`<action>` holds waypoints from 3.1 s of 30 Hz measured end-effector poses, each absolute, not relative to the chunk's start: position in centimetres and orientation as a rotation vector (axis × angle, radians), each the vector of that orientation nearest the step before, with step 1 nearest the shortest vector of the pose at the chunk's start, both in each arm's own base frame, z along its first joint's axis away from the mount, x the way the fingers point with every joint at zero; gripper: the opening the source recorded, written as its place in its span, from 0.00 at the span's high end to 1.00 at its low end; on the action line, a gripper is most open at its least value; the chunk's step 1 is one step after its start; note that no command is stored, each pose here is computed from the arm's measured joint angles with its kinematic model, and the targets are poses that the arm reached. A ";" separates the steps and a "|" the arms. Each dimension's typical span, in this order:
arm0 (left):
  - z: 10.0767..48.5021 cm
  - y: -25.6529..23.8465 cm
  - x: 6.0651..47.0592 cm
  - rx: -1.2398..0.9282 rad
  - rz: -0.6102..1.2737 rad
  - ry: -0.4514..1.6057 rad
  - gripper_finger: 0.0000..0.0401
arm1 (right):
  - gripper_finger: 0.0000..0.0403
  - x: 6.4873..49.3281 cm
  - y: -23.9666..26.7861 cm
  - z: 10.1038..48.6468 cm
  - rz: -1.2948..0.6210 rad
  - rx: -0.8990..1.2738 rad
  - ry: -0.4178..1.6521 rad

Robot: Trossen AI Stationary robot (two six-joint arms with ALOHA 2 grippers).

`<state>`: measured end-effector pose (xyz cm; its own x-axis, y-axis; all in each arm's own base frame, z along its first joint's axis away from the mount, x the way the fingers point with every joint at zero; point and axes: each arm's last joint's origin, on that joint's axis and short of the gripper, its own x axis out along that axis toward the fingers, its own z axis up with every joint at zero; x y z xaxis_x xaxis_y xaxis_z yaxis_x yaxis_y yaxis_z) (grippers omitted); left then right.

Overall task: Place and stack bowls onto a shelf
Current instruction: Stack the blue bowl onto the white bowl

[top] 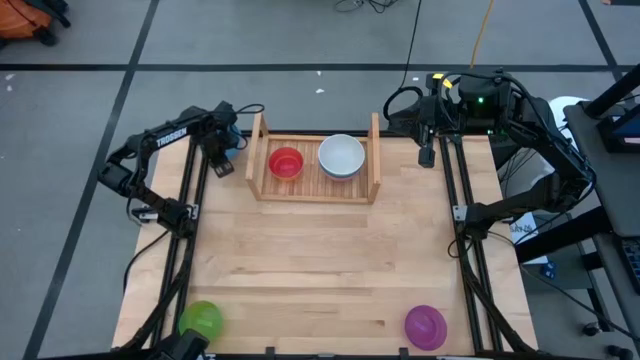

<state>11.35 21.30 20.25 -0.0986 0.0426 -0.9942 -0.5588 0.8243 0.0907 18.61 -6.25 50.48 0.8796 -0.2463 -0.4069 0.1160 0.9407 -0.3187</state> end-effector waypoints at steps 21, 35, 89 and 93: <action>21.2 20.6 13.2 -0.201 0.371 1.659 0.78 | 0.72 18.7 -6.3 50.6 -0.195 -0.295 0.445; 21.2 21.1 12.5 -0.225 0.422 1.661 0.78 | 0.72 18.7 -6.3 50.6 -0.195 -0.296 0.445; 19.3 23.3 12.5 -0.306 0.476 1.594 0.93 | 0.72 18.7 -6.3 50.6 -0.195 -0.297 0.446; 19.3 23.3 12.6 -0.308 0.488 1.589 0.97 | 0.72 18.7 -6.3 50.6 -0.194 -0.297 0.446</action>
<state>12.60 23.31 19.34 -0.0819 0.0947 -0.9921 -0.4784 0.8696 0.1225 18.67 -6.27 50.60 0.8847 -0.2485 -0.3943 0.1196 0.9387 -0.3232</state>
